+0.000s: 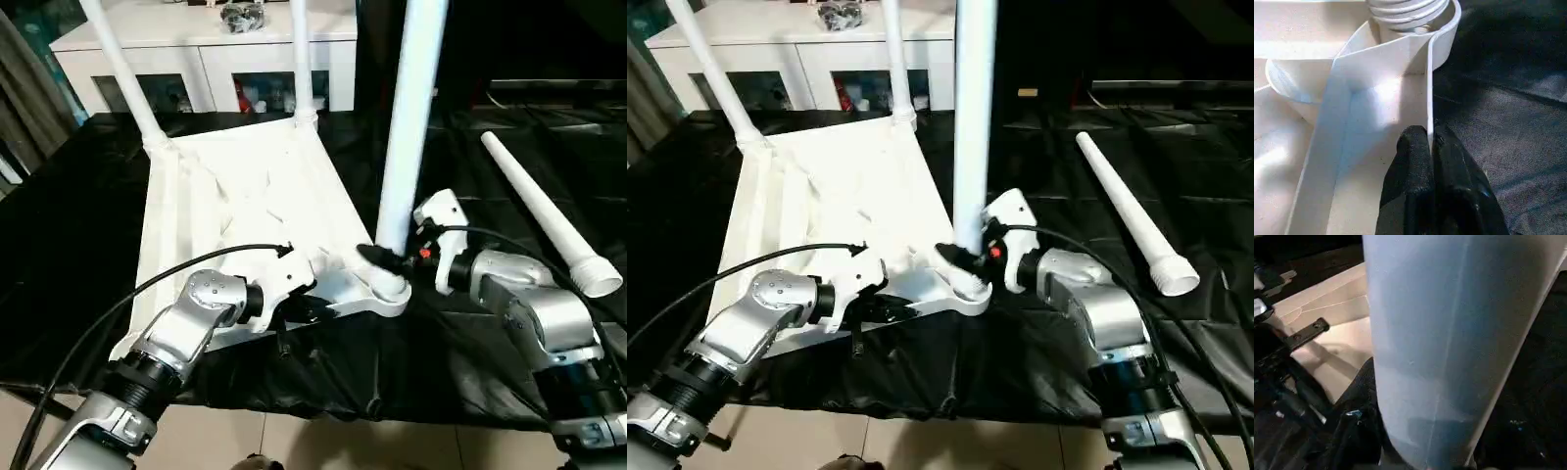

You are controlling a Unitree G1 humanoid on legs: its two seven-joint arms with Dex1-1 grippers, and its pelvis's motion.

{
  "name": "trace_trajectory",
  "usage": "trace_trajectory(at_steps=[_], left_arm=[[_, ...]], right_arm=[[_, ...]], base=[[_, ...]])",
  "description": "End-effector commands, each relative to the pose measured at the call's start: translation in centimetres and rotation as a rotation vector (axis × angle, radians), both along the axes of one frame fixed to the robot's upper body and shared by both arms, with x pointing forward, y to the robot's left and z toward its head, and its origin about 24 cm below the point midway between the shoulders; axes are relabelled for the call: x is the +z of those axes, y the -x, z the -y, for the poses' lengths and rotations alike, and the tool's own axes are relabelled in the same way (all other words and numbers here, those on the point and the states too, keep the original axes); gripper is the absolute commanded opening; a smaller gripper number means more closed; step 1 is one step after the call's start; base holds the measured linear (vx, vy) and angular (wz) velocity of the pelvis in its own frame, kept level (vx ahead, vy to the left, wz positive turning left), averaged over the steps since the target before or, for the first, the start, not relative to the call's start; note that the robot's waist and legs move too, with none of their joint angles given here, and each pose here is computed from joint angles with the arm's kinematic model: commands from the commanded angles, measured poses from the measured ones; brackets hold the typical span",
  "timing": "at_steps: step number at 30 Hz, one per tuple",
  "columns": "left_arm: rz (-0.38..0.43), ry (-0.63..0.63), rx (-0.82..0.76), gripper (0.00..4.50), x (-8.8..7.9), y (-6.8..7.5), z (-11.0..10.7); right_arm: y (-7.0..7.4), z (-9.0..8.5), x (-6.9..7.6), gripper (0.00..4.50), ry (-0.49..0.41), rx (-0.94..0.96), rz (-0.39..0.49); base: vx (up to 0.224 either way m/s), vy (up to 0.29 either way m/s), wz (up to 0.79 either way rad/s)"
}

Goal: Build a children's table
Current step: Insert table leg to table base

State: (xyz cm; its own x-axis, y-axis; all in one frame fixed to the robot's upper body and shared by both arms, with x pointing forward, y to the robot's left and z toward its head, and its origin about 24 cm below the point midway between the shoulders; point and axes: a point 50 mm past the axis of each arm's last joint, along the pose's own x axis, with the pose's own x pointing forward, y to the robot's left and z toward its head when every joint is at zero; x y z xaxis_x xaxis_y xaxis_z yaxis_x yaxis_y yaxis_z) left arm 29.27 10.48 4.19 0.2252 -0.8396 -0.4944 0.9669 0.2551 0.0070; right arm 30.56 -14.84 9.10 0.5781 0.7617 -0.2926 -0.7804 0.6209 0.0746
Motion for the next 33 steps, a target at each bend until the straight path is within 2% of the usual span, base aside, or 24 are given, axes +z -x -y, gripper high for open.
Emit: trace_trajectory(at_steps=[1, 12, 17, 20, 23, 26, 33], left_arm=[[-0.001, 0.035, 0.005, 0.00, 0.0, 0.2, -0.5], [0.009, 0.022, -0.019, 0.00, 0.3, 0.1, -0.9], [0.004, 0.035, -0.044, 0.00, 0.4, 0.4, -0.9], [-0.005, 0.046, -0.055, 0.00, 0.5, 0.5, -0.9], [-0.005, 0.049, -0.054, 0.00, 0.5, 0.4, -0.8], [-0.003, 0.048, -0.044, 0.00, 0.5, 0.2, -0.9], [0.001, 0.050, -0.022, 0.00, 0.4, 0.0, -0.9]], right_arm=[[0.5, 0.2, -0.5, 1.89, 0.014, 0.011, -0.029], [0.9, 0.8, -0.8, 1.89, 0.028, 0.000, -0.045], [0.6, 0.5, -1.4, 1.89, -0.015, -0.017, -0.062], [0.9, 1.2, -2.5, 1.89, -0.023, -0.055, -0.083], [1.3, 1.6, -2.9, 1.89, -0.047, -0.076, -0.093], [2.3, 2.4, -4.2, 1.89, -0.087, -0.129, -0.112], [3.6, 2.7, -6.0, 1.89, -0.177, -0.227, -0.127]], base=[[0.000, 0.000, 0.00], [0.000, 0.000, 0.00], [0.000, 0.000, 0.00], [0.000, 0.000, 0.00], [0.000, 0.000, 0.00], [0.000, 0.000, 0.00], [0.000, 0.000, 0.00]])
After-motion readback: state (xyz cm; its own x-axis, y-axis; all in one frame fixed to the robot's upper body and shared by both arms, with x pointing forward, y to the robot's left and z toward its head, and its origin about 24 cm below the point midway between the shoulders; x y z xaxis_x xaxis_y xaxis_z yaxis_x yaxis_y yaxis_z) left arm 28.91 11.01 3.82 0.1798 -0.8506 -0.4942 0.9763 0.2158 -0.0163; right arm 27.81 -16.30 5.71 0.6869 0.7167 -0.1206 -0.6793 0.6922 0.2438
